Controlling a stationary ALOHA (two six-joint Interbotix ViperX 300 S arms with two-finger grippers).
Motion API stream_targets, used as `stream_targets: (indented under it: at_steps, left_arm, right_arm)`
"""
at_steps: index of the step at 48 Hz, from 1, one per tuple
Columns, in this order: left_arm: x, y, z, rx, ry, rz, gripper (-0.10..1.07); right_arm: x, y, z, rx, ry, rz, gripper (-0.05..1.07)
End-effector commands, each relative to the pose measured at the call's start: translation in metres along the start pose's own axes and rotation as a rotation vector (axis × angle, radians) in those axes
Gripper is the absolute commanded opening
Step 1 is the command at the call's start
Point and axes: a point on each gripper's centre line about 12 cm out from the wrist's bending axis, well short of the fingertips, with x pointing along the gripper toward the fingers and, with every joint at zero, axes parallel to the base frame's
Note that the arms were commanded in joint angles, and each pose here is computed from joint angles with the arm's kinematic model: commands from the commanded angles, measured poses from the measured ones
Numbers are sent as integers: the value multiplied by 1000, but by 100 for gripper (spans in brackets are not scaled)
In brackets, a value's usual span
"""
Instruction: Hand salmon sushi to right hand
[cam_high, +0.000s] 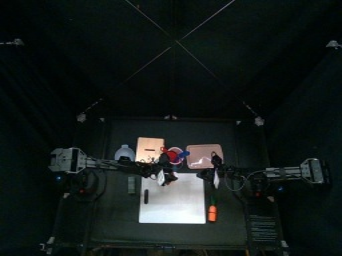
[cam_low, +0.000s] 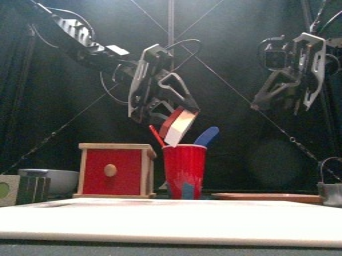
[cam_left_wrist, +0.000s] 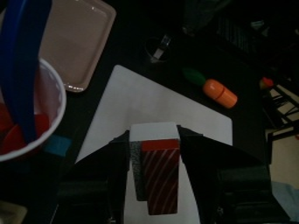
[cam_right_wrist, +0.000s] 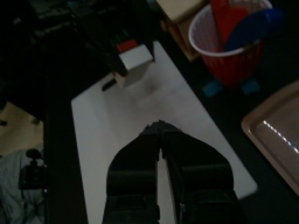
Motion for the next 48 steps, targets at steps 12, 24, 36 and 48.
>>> stream_targets:
  at_steps: [12, 24, 36, 48]
  left_arm:
    - [17, 6, 52, -313, -132, 9, 49]
    - [37, 3, 55, -312, -135, -6, 49]
    - [32, -1, 63, -311, -165, -37, 49]
    - [40, 4, 65, -424, -197, -71, 49]
  right_arm:
    - [18, 34, 10, 79, -93, 74, 15]
    - [40, 33, 2, 118, -52, 26, 62]
    - [47, 29, 6, 149, -95, -1, 105]
    - [53, 22, 9, 191, -143, -46, 103]
